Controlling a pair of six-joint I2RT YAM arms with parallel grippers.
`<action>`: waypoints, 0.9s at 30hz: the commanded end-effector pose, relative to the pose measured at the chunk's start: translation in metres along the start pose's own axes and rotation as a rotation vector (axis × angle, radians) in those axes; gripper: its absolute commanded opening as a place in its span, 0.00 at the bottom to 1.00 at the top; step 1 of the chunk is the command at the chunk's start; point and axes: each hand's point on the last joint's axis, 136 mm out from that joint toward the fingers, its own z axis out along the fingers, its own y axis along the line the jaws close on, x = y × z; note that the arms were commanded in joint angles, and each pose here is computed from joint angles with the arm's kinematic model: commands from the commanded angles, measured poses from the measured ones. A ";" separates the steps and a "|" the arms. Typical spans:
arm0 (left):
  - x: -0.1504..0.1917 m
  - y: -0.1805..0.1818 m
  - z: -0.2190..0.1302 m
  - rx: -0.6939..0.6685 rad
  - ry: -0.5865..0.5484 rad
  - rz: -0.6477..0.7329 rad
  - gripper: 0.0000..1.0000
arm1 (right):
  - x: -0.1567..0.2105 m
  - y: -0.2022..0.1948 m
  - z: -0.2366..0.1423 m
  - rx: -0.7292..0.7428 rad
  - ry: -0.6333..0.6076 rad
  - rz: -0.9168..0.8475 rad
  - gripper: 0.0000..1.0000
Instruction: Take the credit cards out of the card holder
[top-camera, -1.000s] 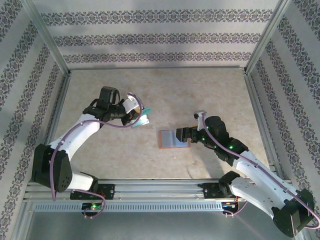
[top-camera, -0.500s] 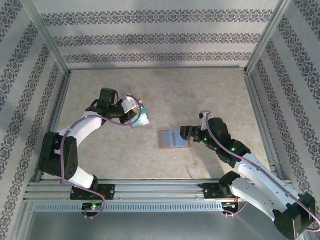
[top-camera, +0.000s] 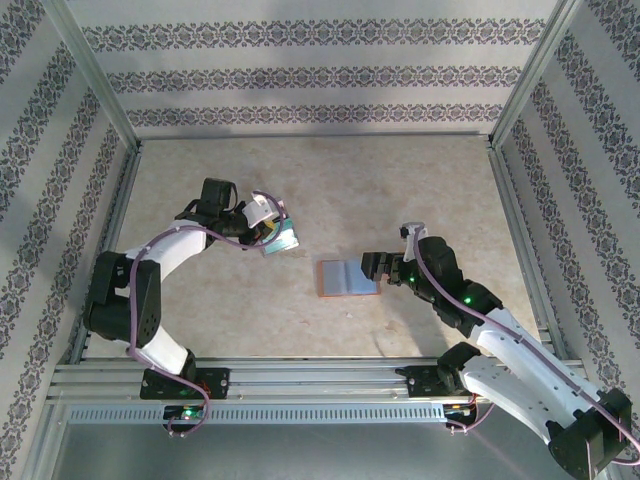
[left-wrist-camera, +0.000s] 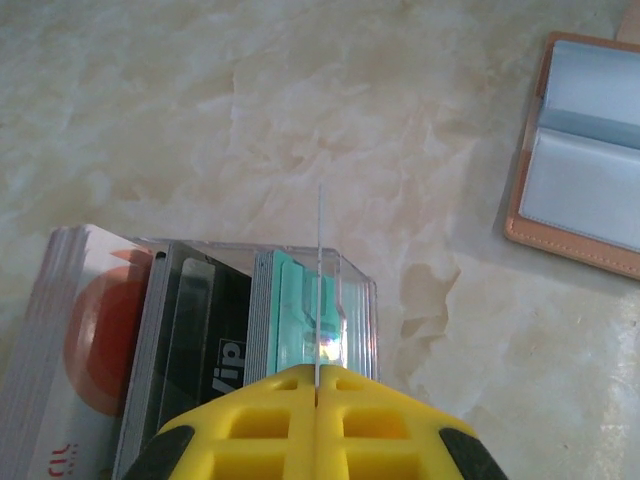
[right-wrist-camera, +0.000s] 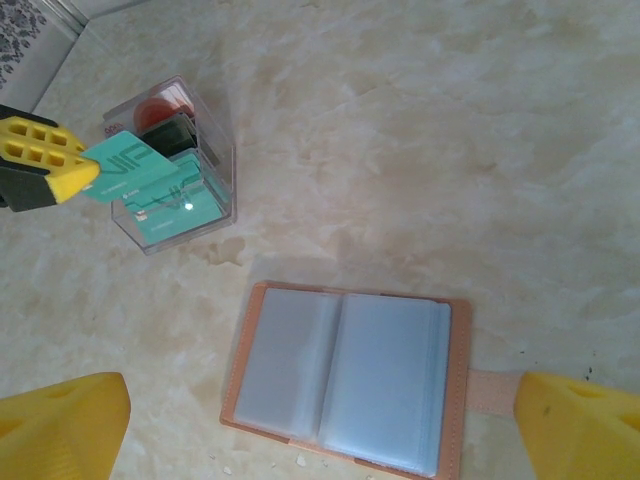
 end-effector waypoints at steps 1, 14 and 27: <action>-0.007 0.005 -0.001 0.013 -0.036 0.022 0.00 | -0.001 -0.007 -0.003 0.023 -0.014 0.017 0.98; 0.004 0.008 0.009 0.023 -0.007 0.001 0.00 | -0.002 -0.006 -0.007 0.017 -0.027 0.019 0.98; 0.007 0.008 0.015 0.052 0.001 -0.017 0.00 | -0.004 -0.005 -0.008 0.016 -0.025 0.017 0.98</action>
